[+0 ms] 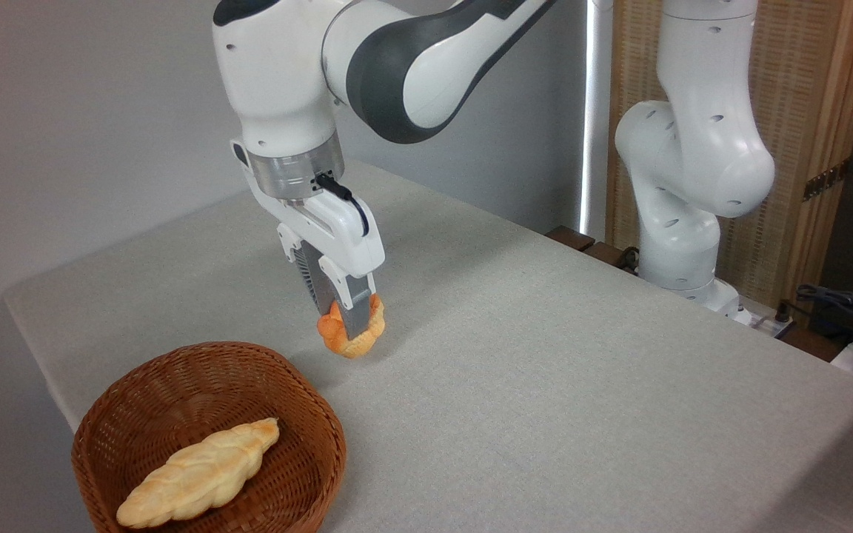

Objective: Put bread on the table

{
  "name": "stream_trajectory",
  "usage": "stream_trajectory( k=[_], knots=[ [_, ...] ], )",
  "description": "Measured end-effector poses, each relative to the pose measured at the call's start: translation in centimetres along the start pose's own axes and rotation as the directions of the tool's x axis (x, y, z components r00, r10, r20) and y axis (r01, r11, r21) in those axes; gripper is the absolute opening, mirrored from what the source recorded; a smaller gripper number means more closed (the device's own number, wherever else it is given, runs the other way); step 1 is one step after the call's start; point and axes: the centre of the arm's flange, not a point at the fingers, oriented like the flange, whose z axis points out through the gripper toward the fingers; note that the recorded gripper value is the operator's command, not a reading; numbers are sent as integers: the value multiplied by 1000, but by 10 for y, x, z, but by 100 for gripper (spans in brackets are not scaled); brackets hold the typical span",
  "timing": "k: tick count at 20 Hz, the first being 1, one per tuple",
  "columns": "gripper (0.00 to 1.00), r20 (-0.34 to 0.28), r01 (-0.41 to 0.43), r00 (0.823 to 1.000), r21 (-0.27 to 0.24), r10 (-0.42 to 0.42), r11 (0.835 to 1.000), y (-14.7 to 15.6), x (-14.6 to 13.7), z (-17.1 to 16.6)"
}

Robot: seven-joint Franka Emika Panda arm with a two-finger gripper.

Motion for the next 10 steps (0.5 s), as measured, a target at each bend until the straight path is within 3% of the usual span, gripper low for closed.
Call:
stream_trajectory(
  k=[10],
  knots=[
    [100, 6, -7, 1000, 6, 7, 1000, 1, 13, 19]
  ],
)
